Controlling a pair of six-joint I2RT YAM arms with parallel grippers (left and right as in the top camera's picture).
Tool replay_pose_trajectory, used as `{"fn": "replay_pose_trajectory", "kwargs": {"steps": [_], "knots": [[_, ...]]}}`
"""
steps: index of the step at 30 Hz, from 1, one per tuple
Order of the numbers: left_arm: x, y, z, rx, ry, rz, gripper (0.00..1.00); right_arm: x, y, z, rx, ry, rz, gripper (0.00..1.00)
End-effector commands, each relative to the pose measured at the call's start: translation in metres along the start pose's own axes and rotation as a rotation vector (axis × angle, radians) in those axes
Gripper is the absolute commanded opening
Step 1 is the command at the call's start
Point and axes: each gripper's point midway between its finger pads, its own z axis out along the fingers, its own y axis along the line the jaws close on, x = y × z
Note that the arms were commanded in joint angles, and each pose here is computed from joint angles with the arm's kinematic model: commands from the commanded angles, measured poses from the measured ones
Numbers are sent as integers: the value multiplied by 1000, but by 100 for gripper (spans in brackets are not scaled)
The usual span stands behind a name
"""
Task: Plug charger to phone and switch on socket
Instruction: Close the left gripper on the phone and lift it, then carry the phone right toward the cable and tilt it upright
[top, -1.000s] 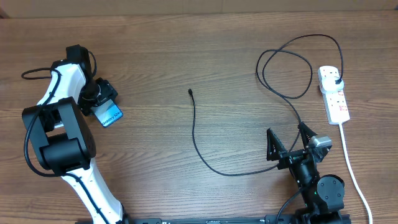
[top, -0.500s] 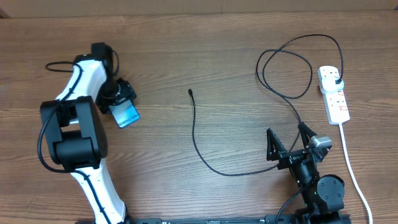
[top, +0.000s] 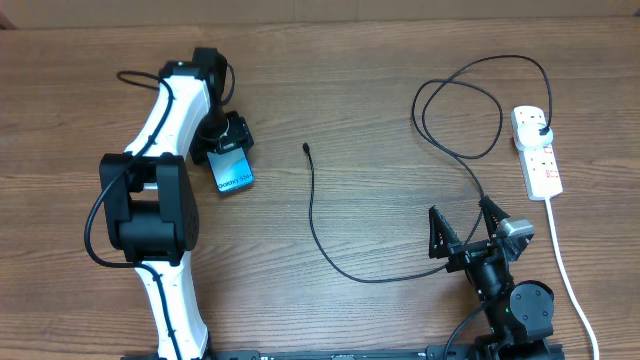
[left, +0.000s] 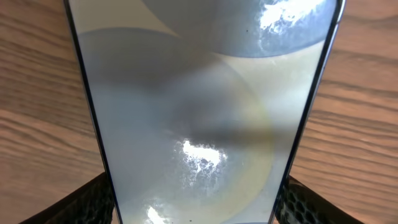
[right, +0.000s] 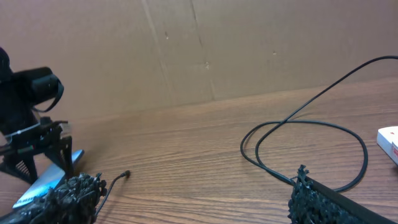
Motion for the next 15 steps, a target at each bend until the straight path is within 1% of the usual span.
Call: {"fn": "replay_pose_trajectory", "kwargs": {"steps": [1, 4, 9, 15], "knots": [[-14, -10, -30, 28, -51, 16, 72, 2, -4, 0, 17, -4, -1, 100], [-14, -18, -44, 52, -55, 25, 72, 2, -4, 0, 17, -4, -1, 100], [-5, -40, -60, 146, -23, 46, 72, 2, -4, 0, 16, -4, -1, 100], [22, -84, -70, 368, 98, 77, 70, 2, -4, 0, 17, -4, -1, 100]]}}
